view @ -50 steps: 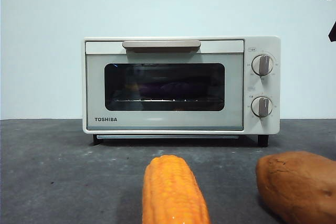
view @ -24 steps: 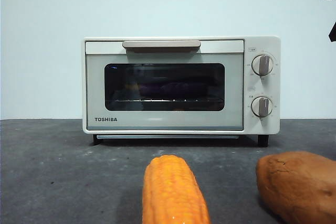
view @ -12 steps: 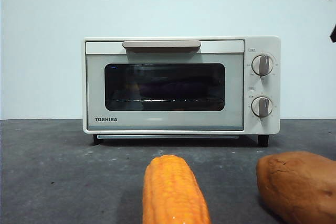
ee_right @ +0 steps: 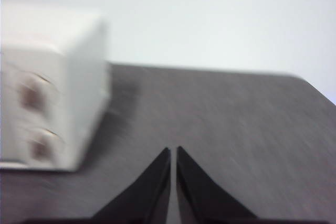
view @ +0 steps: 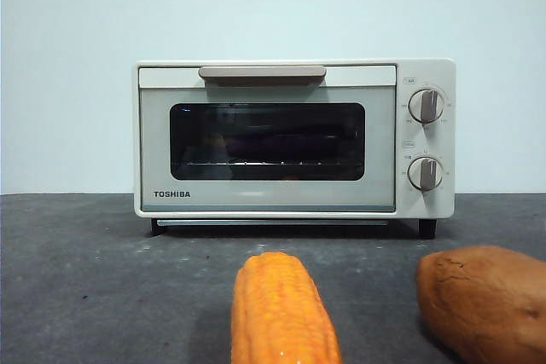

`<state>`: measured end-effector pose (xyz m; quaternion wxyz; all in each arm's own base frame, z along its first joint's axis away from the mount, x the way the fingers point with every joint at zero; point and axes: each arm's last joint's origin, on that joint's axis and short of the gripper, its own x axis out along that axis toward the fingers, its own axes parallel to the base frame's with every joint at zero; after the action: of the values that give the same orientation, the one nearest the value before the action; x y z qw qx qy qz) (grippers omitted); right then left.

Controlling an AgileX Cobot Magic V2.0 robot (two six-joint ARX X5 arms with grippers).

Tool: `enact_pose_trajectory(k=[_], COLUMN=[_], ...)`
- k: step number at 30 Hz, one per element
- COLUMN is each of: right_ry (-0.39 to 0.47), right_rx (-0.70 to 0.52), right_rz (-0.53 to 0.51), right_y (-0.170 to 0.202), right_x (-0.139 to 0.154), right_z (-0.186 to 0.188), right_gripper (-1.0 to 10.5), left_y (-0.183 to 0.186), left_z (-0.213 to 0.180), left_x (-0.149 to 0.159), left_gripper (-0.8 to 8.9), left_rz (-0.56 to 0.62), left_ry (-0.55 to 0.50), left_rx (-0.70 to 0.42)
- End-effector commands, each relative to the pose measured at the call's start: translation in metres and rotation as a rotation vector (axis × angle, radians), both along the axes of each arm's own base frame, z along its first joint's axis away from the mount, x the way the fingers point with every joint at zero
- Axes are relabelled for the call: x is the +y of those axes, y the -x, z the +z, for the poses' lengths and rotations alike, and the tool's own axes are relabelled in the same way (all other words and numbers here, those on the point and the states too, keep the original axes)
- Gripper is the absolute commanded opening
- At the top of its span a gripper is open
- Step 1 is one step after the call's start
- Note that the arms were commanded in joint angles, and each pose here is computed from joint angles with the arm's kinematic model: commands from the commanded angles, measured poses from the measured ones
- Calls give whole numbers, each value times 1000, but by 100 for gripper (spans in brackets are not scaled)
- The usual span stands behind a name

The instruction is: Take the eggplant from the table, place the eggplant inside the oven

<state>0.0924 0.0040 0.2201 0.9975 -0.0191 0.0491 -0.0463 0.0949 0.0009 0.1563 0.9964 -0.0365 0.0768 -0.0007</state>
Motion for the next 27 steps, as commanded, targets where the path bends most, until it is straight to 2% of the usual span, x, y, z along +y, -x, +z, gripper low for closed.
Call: enact_pose_trajectory(k=[1, 10, 16, 27], right_ry=[2, -18, -25, -39], right_rx=[-19, 3, 75, 65], right_rz=[4, 106, 118, 124], right_y=[-2, -5, -3, -4], right_x=[-2, -1, -1, -1], right_z=[-14, -64, -70, -69], right_gripper=[3, 3, 3, 3], left_y=[-1, -1, -1, -1], left_z=[-9, -9, -9, -9], left_x=[0, 0, 0, 0], left_gripper=[6, 6, 6, 6], left_rz=[4, 4, 4, 4], left_ry=[-5, -5, -5, -5], left_rx=[25, 26, 25, 26])
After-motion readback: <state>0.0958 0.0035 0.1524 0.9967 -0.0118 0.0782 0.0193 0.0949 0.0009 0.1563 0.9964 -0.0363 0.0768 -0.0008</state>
